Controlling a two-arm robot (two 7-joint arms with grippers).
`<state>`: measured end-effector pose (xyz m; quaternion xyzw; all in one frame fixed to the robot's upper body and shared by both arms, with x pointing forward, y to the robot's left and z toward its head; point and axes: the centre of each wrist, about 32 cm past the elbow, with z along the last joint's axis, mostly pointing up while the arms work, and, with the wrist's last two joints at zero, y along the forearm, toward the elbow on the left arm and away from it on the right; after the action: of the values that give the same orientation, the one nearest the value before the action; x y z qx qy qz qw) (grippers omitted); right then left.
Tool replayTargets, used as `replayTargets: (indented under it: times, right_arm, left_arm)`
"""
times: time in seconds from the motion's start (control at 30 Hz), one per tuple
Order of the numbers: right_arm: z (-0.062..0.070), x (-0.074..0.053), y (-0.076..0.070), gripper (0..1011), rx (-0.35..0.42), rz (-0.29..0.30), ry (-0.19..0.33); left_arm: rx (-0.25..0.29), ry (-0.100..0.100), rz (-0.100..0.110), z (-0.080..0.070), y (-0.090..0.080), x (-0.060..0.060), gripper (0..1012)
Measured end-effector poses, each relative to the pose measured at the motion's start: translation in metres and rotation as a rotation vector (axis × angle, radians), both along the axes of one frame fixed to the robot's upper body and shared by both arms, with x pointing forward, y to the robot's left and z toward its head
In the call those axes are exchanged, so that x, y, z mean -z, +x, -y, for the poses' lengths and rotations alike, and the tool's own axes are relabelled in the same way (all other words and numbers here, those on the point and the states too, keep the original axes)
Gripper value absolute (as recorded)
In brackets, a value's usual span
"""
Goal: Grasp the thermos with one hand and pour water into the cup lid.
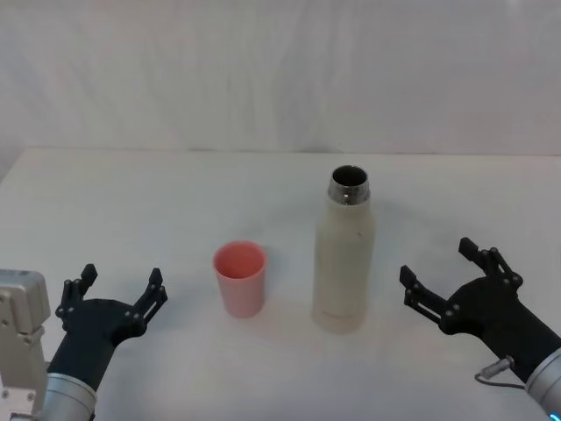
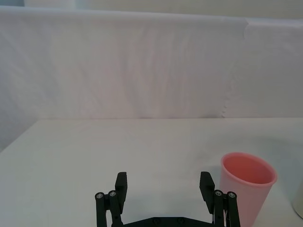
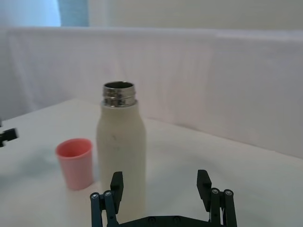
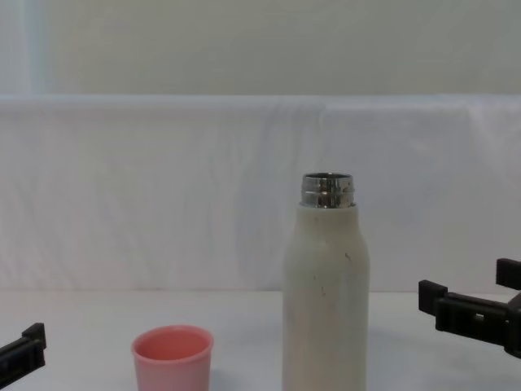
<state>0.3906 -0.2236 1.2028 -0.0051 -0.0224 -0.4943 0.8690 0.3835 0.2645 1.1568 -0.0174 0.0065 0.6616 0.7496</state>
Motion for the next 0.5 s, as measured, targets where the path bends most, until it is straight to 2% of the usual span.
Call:
replayTargets:
  times: [0.27, 0.5]
  right_arm:
    - [0.0106, -0.0040, 0.0047, 1001, -0.087, -0.045, -0.001]
    - [0.0071, 0.0008, 0.0089, 1001, -0.125, -0.067, -0.012]
  left_arm:
    - [0.000, 0.000, 0.000, 0.0000, 0.0000, 0.0000, 1001]
    - [0.000, 0.000, 0.000, 0.0000, 0.0000, 0.0000, 1001]
